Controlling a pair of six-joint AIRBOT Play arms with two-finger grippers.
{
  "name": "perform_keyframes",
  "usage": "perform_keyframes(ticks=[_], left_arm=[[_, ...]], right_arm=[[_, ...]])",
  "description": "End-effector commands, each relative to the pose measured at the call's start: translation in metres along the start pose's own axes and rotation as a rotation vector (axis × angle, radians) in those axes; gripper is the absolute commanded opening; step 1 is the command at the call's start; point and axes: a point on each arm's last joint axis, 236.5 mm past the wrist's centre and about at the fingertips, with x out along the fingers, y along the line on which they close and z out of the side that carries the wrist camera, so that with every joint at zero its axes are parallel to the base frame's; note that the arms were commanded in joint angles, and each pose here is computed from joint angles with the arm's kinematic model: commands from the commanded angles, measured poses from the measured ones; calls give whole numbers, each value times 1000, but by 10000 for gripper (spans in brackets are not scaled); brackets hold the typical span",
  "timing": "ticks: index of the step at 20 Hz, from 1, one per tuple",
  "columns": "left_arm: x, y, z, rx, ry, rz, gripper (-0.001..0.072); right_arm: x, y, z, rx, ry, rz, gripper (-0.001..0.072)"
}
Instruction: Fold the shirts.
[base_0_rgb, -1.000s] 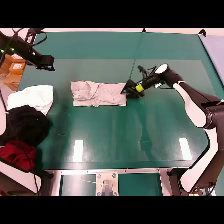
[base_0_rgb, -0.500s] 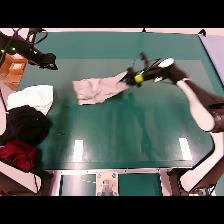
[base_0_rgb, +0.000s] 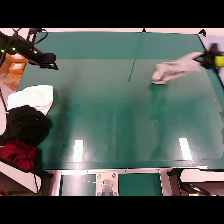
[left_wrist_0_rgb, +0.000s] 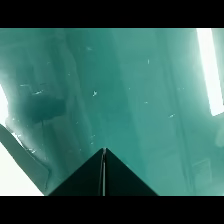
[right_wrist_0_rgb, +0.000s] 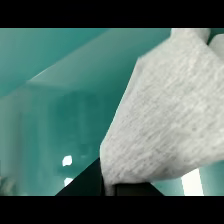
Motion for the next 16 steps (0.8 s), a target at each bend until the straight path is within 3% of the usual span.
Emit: perform_keyframes(ticks=[1, 7, 11, 14, 15, 16], left_arm=[[0, -1, 4, -19, -19, -4, 21], [0, -11, 9, -22, -36, -44, 22], [0, -11, 9, -22, -36, -45, 22], [-1, -11, 8, -22, -35, -47, 22], [0, -11, 8, -22, -34, -47, 22], [-1, -11, 8, -22, -34, -47, 21]], right_arm=[[-79, -118, 0, 191, -95, -288, 10], [-171, -284, -122, 603, -140, -646, 9], [-165, -334, -230, 873, -117, -668, 10], [-146, -348, -271, 940, -100, -670, 12], [-144, -348, -274, 944, -99, -671, 43], [-146, -348, -272, 941, -99, -672, 272]])
